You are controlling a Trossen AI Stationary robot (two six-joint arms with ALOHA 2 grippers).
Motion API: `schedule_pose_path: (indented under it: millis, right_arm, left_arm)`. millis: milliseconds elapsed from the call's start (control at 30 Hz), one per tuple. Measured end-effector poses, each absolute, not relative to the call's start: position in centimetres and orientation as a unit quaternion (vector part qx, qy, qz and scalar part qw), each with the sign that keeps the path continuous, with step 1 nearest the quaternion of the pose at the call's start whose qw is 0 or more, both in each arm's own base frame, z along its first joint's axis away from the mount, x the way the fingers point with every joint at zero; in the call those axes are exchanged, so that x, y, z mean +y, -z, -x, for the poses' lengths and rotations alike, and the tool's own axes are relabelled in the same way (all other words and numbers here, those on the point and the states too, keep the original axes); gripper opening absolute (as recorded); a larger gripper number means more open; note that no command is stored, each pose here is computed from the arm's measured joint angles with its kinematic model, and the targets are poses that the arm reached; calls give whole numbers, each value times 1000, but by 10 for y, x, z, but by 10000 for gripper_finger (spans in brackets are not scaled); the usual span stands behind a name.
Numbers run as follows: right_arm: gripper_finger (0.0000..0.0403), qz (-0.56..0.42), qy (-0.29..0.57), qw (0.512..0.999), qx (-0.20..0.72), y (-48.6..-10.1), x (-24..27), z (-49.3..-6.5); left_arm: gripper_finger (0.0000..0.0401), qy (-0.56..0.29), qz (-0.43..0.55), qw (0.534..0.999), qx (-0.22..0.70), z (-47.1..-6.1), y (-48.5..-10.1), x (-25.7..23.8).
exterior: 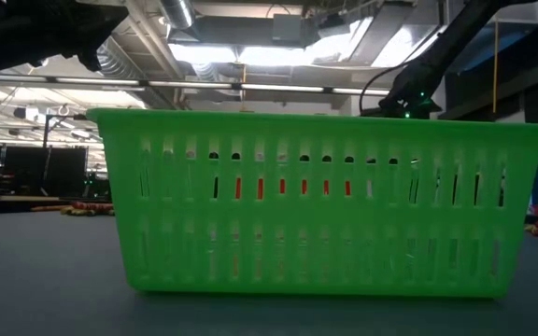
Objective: Sort crayons
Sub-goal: Put the orange crayon into the transparent bin
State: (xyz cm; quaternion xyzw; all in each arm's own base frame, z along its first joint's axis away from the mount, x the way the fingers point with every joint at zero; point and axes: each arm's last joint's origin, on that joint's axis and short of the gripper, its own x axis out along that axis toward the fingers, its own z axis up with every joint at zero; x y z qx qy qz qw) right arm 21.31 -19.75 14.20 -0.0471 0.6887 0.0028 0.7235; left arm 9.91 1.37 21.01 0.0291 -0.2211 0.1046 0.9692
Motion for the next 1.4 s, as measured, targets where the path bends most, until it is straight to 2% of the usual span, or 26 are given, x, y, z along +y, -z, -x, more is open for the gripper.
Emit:
schedule_pose_path:
  millis: [67, 300, 500, 700, 967, 1167, 1400]
  right_arm:
    - [10, 42, 3, 723, 689, -142, -198, -213]
    - [22, 32, 23, 710, 703, -145, -196, -210]
    - [6, 46, 45, 724, 687, -171, -190, -203]
    - [13, 70, 93, 759, 640, -210, -187, -200]
    - [12, 44, 147, 848, 508, -259, -194, -213]
    - [13, 11, 149, 906, 397, -273, -197, -230]
    - [14, 31, 144, 935, 323, -277, -191, -259]
  left_arm:
    - [0, -105, -29, 969, -222, -99, -210, 14]
    - [0, -105, -29, 969, -222, -99, -210, 14]
    - [0, -105, -29, 969, -222, -99, -210, 14]
    - [0, -105, -32, 969, -222, -99, -210, 14]
    - [0, -106, -32, 968, -225, -99, -211, 14]
    - [0, -106, -32, 968, -225, -99, -211, 14]
    - [0, -105, -32, 968, -225, -99, -211, 14]
